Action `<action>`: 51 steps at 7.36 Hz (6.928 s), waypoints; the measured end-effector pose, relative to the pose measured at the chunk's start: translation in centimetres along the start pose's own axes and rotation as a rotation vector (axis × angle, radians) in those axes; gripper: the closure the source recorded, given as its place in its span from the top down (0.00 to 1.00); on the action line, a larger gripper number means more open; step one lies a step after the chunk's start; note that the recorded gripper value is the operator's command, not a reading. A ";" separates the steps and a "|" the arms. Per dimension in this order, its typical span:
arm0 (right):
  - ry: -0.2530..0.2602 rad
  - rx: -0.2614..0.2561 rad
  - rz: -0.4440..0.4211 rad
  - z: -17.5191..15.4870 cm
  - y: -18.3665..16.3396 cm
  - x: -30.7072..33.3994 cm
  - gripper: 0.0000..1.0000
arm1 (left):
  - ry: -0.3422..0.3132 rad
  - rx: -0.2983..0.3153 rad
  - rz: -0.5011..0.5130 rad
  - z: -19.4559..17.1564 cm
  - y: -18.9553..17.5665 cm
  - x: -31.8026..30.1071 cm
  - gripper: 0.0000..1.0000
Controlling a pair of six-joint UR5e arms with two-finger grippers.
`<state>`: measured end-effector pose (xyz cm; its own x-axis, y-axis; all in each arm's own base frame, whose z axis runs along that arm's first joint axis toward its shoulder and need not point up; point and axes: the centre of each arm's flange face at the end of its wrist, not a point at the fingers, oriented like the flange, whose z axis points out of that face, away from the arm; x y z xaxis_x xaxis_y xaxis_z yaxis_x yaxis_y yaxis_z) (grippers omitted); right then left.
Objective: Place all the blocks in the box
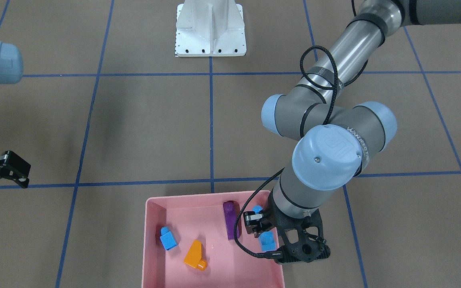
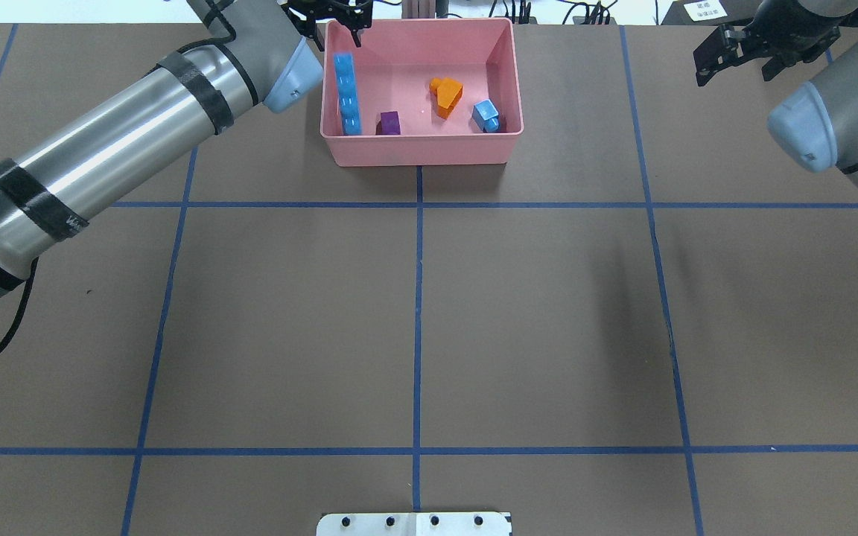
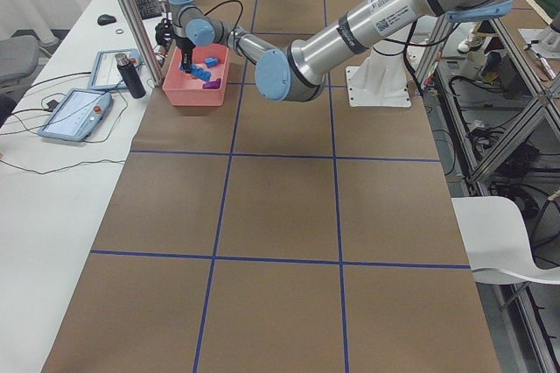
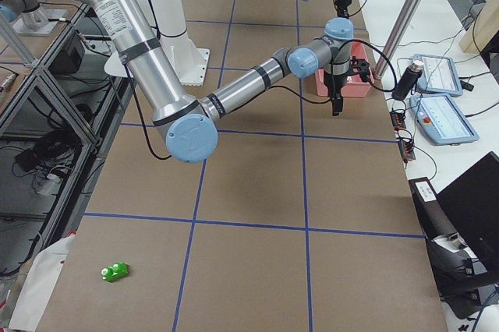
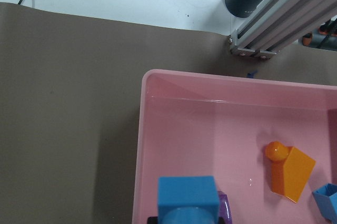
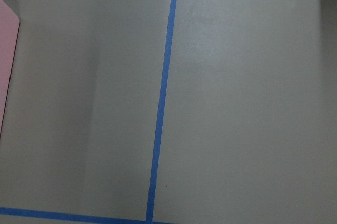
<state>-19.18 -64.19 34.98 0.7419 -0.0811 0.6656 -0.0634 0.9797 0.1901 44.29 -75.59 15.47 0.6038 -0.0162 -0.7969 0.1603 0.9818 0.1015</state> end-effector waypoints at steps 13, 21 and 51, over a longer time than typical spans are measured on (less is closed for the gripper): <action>0.019 -0.194 -0.214 0.2 45.3 31.8 1.00 | -0.093 -0.192 0.636 -4.6 -0.8 -32.2 1.00; -0.058 -0.382 -0.220 7.9 68.0 46.8 0.99 | -0.092 -0.196 0.649 -4.2 3.4 -36.4 1.00; -0.054 -0.016 0.131 -0.8 -13.3 -19.1 0.00 | -0.131 -0.086 0.345 -16.2 10.7 -64.2 1.00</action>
<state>-31.96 -75.56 19.18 0.6912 0.0383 0.7217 -0.1463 0.9853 0.0879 -5.37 -61.03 58.06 0.7062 0.3001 -0.6413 -0.1330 0.9458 0.2962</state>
